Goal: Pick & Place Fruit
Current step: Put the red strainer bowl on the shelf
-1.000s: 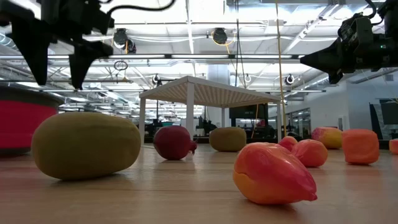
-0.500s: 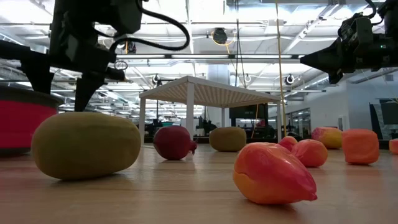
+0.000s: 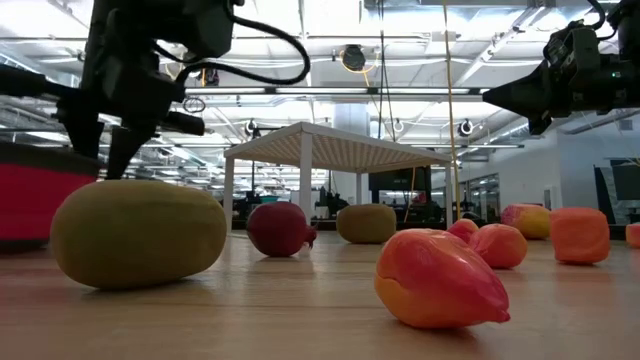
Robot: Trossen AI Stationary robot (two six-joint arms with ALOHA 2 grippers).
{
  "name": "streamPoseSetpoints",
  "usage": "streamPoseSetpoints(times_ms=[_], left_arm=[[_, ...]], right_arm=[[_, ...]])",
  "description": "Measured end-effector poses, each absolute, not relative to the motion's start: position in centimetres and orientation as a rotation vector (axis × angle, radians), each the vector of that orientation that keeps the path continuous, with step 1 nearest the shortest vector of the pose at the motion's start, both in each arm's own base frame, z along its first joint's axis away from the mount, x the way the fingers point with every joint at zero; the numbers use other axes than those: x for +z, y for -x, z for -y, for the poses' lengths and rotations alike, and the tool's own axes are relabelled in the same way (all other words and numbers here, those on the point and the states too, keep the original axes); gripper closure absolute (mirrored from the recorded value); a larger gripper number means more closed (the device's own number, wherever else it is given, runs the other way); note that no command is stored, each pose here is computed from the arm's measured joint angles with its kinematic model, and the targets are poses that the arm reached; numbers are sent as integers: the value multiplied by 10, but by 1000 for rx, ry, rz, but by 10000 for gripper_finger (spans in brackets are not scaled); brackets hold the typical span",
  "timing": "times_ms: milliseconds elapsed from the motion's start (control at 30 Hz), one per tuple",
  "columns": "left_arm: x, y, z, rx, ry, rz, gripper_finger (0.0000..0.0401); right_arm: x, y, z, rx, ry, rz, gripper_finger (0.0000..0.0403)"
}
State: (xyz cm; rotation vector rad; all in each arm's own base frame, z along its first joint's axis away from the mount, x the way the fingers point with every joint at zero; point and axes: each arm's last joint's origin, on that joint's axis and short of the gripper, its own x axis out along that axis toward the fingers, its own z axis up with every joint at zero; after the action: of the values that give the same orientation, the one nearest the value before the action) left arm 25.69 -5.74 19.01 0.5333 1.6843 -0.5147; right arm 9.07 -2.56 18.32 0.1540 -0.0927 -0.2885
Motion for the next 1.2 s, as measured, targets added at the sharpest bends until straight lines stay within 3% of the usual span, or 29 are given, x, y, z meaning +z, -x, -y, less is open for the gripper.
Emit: streamPoseSetpoints(times_ms=[100, 267, 667, 1000, 1200], left_arm=[[191, -254, 57, -540, -512, -1703, 386], [191, -256, 58, -554, -535, -1678, 372], [197, -247, 57, -591, -502, -1732, 391], [233, -232, 43, -463, -357, -1599, 392], [251, -225, 30, -374, -133, -1506, 396]], right_arm=[[183, -91, 26, -288, -154, 93, 403], [183, -91, 26, -289, -154, 93, 403], [183, -91, 26, -289, -154, 93, 403], [183, -91, 26, -289, -154, 93, 403], [183, -91, 26, -289, -154, 93, 403]])
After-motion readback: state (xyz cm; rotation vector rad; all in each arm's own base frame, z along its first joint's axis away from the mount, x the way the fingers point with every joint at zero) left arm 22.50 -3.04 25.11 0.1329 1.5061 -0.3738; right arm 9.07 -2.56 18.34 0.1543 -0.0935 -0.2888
